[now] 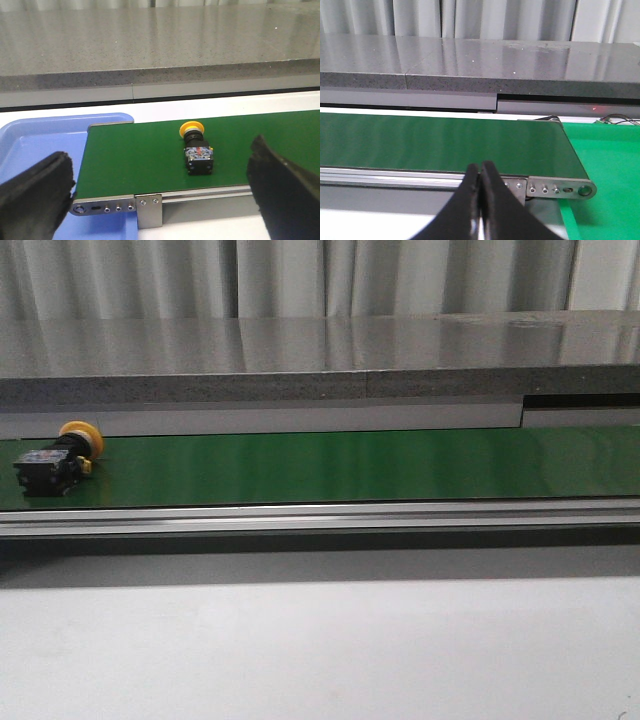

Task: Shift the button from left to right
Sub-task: 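Set the button on the belt and open the left gripper, then let the belt carry the button toward the right gripper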

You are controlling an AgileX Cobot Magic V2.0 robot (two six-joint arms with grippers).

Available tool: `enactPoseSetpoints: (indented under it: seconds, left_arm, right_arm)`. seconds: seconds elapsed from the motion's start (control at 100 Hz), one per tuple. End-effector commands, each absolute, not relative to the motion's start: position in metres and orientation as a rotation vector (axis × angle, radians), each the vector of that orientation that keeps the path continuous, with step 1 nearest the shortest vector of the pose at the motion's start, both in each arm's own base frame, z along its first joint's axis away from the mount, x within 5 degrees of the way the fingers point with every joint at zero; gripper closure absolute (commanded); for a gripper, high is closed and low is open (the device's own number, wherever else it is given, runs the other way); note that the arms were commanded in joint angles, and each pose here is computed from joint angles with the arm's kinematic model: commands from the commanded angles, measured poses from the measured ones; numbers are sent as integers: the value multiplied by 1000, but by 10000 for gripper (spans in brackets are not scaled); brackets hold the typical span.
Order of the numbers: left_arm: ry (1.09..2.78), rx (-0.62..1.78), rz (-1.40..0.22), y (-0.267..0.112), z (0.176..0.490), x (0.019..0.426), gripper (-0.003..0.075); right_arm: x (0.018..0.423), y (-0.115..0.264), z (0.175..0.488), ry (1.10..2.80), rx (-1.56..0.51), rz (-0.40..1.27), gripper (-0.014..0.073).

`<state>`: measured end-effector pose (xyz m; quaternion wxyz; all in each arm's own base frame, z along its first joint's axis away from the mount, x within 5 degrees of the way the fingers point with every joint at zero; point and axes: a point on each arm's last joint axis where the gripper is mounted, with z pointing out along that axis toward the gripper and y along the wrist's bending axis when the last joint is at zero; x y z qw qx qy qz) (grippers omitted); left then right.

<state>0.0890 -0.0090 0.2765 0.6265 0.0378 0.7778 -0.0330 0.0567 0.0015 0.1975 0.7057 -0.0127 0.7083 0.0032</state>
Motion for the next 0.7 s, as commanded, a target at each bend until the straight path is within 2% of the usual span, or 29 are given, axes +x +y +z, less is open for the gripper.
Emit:
enactPoseSetpoints:
  seconds: [0.0,0.2,0.32,0.41,0.65,0.69]
  left_arm:
    - [1676,72,-90,-9,289,89,41]
    - [1672,71,-90,-9,289,89,45]
    - [1669,71,-90,-9,289,89,112]
    - [1669,71,-90,-9,289,89,235]
    - [1659,69,-89,-9,290,89,696]
    - [1659,71,-87,-9,290,89,739]
  right_arm:
    - [54,1,212,1455,-26,-4,663]
    - [54,1,212,1455,-26,-4,663]
    - [54,1,212,1455,-26,-4,663]
    - [54,1,212,1455,-26,-4,663]
    - [54,1,212,1455,-26,-4,663]
    - [54,1,212,1455,-26,-4,663]
